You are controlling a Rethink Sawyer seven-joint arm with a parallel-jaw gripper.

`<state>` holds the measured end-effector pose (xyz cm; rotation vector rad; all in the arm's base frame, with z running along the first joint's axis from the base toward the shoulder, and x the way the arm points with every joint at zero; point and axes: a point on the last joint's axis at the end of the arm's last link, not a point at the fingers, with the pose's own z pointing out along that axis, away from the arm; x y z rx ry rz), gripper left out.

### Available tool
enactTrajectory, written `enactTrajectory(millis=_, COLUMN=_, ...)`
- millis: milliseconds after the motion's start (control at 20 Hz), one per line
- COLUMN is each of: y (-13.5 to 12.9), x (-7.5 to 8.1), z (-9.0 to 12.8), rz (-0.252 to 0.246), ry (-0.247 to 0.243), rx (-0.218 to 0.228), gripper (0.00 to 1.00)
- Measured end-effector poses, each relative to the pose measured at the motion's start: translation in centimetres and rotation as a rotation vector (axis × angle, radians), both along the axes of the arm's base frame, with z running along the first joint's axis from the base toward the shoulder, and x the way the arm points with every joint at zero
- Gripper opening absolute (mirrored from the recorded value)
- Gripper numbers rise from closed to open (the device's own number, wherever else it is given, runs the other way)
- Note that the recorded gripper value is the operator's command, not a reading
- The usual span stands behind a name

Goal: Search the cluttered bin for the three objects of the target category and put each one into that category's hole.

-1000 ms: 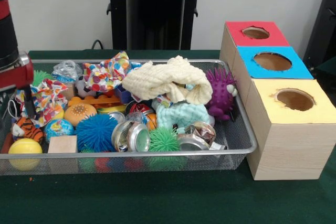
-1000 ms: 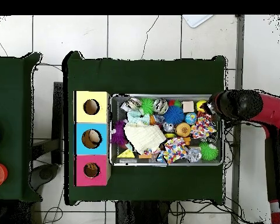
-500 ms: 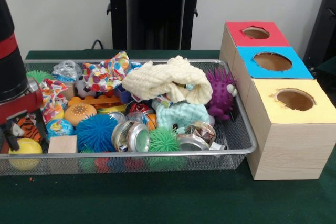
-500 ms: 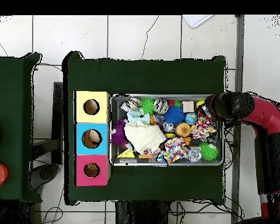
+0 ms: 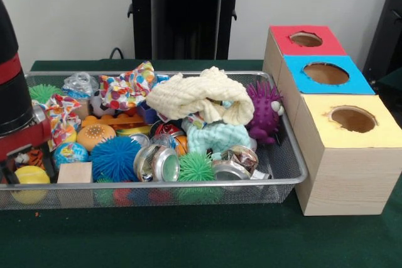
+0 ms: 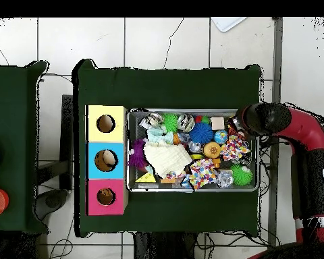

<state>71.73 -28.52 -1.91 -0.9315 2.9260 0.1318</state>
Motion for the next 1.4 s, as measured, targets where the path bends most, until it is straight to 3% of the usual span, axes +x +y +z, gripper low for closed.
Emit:
enactTrajectory(millis=200, y=0.1, x=-0.1, z=-0.5, rz=0.004, ry=0.007, rx=-0.008, gripper=1.00)
enactTrajectory(millis=700, y=-0.4, x=0.0, z=-0.5, rz=0.038, ry=0.019, rx=-0.085, gripper=1.00)
enactTrajectory(millis=1400, y=-1.1, x=-0.6, z=1.4, rz=0.057, ry=0.065, rx=-0.139, gripper=1.00)
